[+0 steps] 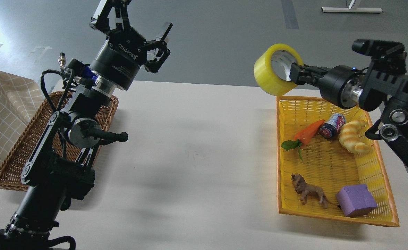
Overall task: Place and transfer tape with both arms
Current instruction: 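Carry the tape roll toward the table center and lower it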
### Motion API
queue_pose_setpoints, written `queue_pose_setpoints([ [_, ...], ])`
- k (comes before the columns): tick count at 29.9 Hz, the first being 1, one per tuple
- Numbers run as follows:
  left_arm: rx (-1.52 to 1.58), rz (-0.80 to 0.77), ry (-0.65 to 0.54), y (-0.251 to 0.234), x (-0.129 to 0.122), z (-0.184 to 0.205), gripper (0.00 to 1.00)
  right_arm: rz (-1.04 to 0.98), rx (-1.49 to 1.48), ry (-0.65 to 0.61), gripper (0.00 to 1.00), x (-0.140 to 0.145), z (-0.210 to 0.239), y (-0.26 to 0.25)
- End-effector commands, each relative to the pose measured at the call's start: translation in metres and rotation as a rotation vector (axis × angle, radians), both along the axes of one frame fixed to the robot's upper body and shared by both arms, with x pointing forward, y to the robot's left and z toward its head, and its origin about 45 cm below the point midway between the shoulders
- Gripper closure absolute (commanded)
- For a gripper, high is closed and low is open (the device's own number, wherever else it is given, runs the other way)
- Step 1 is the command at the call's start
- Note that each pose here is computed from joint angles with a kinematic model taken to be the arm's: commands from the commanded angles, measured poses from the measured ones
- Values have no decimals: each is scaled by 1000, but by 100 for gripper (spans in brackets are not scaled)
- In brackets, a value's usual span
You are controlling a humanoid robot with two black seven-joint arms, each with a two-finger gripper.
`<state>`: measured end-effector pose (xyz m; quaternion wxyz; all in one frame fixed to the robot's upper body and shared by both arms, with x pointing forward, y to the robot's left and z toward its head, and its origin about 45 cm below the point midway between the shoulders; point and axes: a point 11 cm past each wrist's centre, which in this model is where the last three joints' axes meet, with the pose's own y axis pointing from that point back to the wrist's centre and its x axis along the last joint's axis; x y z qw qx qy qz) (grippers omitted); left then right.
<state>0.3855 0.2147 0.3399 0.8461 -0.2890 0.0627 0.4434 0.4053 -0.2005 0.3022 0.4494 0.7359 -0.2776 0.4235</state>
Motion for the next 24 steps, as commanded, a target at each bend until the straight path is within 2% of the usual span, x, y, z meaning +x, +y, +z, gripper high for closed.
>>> queue_pose_setpoints([
  [1,11,3,-8,3,-1,2,2,119,-41,-4,100,-6,-2,46],
  [10,14,18,-15,13,-4,3,2,213,-78,64,100,-13,-40,106],
  [17,12,25,-12,15,-4,2,2,228,-77,104,100,-17,-64,134],
  [24,9,39,-15,20,-4,3,2,249,-113,154,100,-40,-109,157],
])
